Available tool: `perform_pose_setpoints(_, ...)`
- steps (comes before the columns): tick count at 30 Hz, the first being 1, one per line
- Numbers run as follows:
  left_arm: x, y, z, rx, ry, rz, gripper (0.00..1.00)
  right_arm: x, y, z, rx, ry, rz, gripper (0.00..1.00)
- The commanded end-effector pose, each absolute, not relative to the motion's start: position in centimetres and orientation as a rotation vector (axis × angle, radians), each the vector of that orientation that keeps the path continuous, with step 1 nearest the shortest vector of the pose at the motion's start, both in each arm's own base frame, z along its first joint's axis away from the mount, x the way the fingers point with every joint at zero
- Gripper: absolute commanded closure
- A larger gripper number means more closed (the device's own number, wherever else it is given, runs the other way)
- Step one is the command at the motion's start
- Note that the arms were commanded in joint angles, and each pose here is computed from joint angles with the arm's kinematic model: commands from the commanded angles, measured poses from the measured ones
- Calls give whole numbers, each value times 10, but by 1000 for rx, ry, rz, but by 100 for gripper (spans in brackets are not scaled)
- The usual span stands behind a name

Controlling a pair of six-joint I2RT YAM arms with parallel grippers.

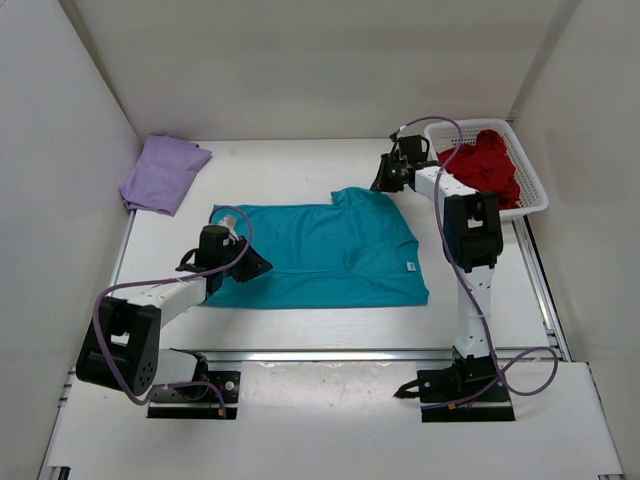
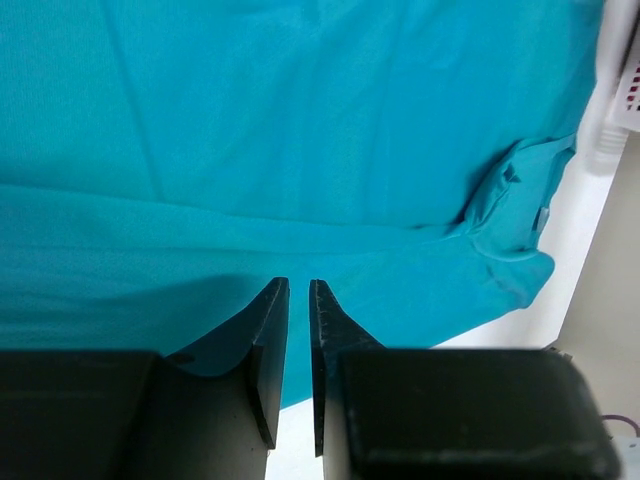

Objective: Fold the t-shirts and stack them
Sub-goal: Fold the flattened tshirt in 1/3 of the way, then grap the side of the flattened tshirt furthest away from the robot with both arms

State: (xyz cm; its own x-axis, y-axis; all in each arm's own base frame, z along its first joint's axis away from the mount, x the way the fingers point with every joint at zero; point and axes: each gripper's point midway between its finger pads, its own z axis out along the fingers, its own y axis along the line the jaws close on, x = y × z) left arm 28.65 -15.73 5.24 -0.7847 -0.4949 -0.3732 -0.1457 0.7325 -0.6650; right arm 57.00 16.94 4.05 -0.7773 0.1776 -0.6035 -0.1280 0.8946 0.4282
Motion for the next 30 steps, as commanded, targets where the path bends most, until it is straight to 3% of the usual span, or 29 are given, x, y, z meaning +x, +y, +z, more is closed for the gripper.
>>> perform_pose_setpoints(1, 298, -158, 68, -460, 2354, -872, 74, 564, 185, 138, -104, 2164, 607, 96)
perform_pose_setpoints(4, 303, -151, 76, -481, 2318, -873, 74, 527, 189, 182, -176, 2050, 577, 95)
perform_pose_setpoints(8, 308, -142, 80, -489, 2304, -854, 74, 451, 203, 139, -237, 2162, 610, 86)
perform_pose_setpoints(13, 324, -129, 96, -519, 2249, -848, 74, 372, 194, 110, -278, 2220, 542, 59)
perform_pose_setpoints(16, 337, -127, 105, -528, 2216, -828, 74, 382, 174, 124, -172, 2157, 524, 57)
perform_pose_setpoints(21, 351, -139, 111, -519, 2200, -838, 75, 446, 146, 145, -10, 2100, 633, 76)
perform_pose_setpoints(24, 350, -146, 106, -505, 2215, -841, 74, 481, 140, 128, 20, 2169, 618, 79)
perform_pose_setpoints(30, 348, -148, 94, -510, 2245, -852, 74, 528, 139, 103, 93, 2221, 598, 65)
